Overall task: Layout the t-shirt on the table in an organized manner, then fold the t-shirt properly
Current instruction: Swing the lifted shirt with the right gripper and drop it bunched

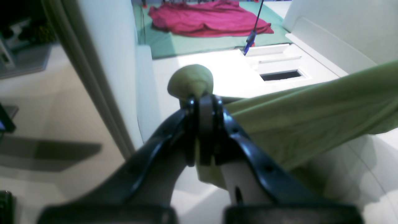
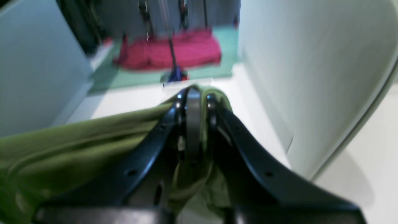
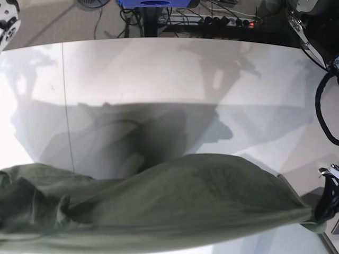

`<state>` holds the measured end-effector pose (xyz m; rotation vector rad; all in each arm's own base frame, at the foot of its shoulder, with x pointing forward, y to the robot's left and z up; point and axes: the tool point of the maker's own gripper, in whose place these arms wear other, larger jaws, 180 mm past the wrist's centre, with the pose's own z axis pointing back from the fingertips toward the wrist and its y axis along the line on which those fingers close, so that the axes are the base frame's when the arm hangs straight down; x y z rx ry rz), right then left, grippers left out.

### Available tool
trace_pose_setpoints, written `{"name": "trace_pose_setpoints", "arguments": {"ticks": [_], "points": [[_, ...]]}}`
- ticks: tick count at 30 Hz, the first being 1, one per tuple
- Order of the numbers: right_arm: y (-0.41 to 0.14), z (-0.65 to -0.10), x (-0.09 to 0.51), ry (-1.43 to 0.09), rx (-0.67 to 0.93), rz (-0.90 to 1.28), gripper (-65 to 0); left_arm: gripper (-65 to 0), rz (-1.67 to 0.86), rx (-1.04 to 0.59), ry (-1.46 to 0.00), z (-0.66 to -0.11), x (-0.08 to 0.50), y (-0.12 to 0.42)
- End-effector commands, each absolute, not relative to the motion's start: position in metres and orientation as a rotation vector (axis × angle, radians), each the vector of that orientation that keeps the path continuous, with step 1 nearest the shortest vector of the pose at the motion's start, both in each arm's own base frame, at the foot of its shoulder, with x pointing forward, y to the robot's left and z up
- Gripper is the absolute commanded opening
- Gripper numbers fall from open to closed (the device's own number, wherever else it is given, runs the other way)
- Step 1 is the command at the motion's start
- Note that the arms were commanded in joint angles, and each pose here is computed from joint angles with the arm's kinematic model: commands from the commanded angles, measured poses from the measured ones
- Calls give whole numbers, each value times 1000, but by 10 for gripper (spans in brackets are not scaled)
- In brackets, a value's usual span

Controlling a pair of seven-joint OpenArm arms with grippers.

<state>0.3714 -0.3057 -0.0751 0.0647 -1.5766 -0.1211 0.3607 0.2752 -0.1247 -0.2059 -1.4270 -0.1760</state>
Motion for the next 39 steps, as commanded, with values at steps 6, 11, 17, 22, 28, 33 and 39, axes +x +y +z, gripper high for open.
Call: {"name": "trace_pose_setpoints", "arguments": {"ticks": [6,11,17,22,28,33,39], "points": [[-315,-7,370,-1765,10,-96,-650,-650,-239,-129,-1592,-52,374,282],[-320,25,367,-1834,-25,-76,-650,-650,-275,-12,-1622,-20,385,287],[-338,52,371,-1883,-33,-110,-650,-650,-283,61,-1668,11,402,287],[-352,53,383,-1875,3,-163,-650,-650,-196,40,-1681,25,418,312],[-341,47,409,-1818,43,-119,-650,-650,-140,-12,-1620,4,433,325],[-332,52,427,-1798,80,-99,-650,-650,11,-87,-1602,-16,438,357],[-321,31,445,-1723,106,-74,-650,-650,-33,-100,-1537,-42,443,338]]}}
